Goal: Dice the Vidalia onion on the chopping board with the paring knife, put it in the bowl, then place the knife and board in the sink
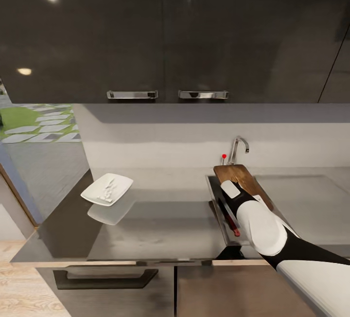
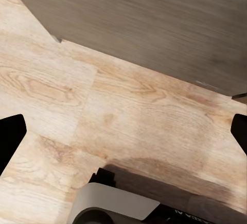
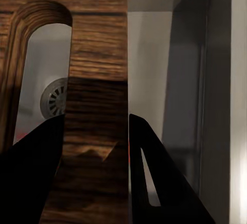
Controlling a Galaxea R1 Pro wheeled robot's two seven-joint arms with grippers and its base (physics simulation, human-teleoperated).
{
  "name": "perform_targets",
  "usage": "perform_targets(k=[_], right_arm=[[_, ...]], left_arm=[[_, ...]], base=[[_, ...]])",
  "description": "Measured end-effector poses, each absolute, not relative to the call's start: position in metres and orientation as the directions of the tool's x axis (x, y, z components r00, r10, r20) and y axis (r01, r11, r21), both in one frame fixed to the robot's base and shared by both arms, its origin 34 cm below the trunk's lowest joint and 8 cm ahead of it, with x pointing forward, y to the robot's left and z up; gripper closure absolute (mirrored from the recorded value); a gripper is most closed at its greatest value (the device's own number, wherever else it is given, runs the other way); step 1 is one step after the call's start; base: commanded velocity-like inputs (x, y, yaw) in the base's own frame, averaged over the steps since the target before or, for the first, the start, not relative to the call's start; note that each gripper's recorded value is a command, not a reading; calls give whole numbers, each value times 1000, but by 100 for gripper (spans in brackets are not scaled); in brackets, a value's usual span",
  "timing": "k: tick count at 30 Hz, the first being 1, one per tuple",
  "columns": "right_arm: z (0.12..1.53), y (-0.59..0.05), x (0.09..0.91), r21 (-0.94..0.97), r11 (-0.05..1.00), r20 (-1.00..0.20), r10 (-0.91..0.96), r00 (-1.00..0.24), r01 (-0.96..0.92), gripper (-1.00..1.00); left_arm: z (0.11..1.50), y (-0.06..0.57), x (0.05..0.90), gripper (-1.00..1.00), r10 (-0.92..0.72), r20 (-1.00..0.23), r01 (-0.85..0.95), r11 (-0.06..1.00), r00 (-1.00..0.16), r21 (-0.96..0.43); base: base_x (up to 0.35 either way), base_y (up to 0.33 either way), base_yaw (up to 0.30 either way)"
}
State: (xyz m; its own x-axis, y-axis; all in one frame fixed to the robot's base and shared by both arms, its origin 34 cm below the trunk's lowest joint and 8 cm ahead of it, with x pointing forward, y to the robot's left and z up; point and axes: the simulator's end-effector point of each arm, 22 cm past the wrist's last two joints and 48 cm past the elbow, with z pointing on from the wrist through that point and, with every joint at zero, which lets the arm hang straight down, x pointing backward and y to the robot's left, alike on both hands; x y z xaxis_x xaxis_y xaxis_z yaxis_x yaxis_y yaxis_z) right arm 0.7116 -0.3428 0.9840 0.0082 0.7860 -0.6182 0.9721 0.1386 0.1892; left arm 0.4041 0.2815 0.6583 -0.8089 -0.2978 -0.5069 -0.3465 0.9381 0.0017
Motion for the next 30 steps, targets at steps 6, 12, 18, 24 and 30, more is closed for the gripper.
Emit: perform_targets(k=[6,12,18,24,30], right_arm=[[981,-343,710,187,134,-619,785,11,973,100],[981,-344,709,187,132,-620,785,13,973,100],[981,-344,709,188,133,-621,784,13,973,100],[982,-361,706,186,114,-632,775,30,976,100],[983,-377,703,194,80,-637,769,63,978,100]], left_arm=[[658,281,404,-100,-297,-507,-346,938,-809,1],[658,281,404,-100,-297,-507,-346,938,-809,1],[658,281,404,-100,-297,-507,-345,938,-809,1],[658,281,404,-100,-297,-507,-346,938,-809,1],[658,280,404,-100,-298,-506,-346,938,-809,1]], base=[[-60,0,0],[-211,0,0],[-34,0,0],[-1,0,0],[0,0,0]])
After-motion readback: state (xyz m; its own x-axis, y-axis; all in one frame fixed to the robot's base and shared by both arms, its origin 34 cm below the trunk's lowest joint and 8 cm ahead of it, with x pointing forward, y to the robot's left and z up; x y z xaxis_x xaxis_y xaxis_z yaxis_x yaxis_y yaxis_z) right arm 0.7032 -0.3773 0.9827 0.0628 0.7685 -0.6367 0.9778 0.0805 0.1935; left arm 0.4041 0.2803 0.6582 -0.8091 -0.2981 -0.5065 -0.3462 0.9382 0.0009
